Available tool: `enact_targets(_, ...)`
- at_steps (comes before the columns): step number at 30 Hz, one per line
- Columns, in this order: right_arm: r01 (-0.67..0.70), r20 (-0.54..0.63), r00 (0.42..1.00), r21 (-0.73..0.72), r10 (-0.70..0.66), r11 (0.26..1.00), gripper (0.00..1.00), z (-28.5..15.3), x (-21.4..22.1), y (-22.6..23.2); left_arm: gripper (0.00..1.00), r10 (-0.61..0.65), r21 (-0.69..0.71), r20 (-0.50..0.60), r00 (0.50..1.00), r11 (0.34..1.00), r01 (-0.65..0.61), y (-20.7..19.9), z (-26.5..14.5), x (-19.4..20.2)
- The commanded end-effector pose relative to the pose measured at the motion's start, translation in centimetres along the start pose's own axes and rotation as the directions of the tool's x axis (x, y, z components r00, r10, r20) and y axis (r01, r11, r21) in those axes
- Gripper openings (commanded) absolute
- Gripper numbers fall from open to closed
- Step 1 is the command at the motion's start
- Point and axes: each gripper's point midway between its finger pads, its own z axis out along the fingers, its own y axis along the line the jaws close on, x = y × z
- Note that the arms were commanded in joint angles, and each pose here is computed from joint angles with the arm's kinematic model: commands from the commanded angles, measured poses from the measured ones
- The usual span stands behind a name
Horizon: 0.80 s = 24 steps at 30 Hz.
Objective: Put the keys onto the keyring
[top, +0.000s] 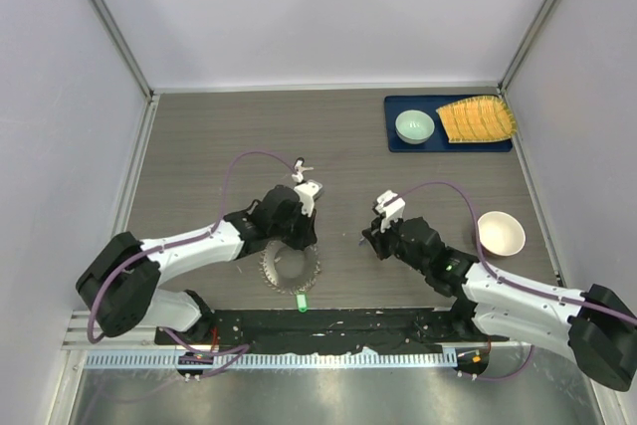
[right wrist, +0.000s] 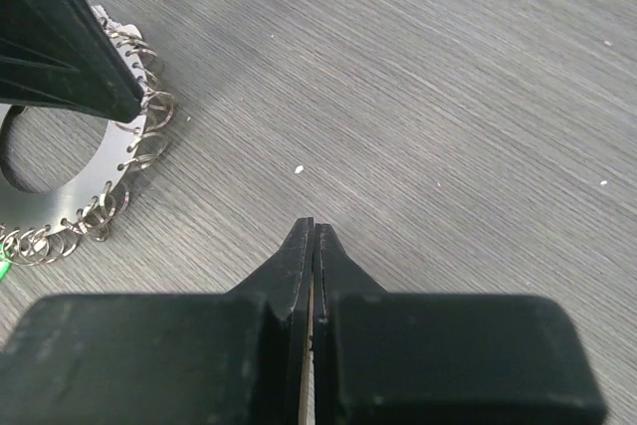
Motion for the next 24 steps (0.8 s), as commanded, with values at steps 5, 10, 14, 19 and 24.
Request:
enact_targets(5, -0.092, -0.054, 0.994, 0.045, 0.094, 0.995, 0.01, 0.6, -1.7, 0.2, 0.0, 0.062, 0.096, 0.207, 0.976, 0.992, -0.083, -1.4, -1.9, -2.1)
enact_targets(10, -0.08, -0.027, 0.996, 0.023, 0.081, 0.997, 0.01, 1.2, -2.8, 0.6, 0.0, 0.105, 0.132, 0.343, 0.933, 0.978, -0.159, -2.1, -2.9, -3.0)
enact_targets(14, -0.079, -0.114, 0.989, 0.091, 0.089, 0.993, 0.01, 2.3, -1.7, -0.2, 0.0, 0.139, 0.163, 0.405, 0.904, 0.962, -0.221, -2.9, -3.5, -3.7)
enact_targets(19, -0.082, -0.194, 0.974, 0.16, 0.113, 0.984, 0.01, 4.0, -0.4, -1.4, 0.0, 0.198, 0.148, 0.495, 0.846, 0.94, -0.307, -3.0, -4.1, -3.9)
enact_targets(24, -0.054, -0.266, 0.958, 0.215, 0.111, 0.975, 0.01, 7.2, 0.3, -3.2, 0.0, 0.255, 0.105, 0.538, 0.803, 0.925, -0.364, -2.7, -4.7, -4.1)
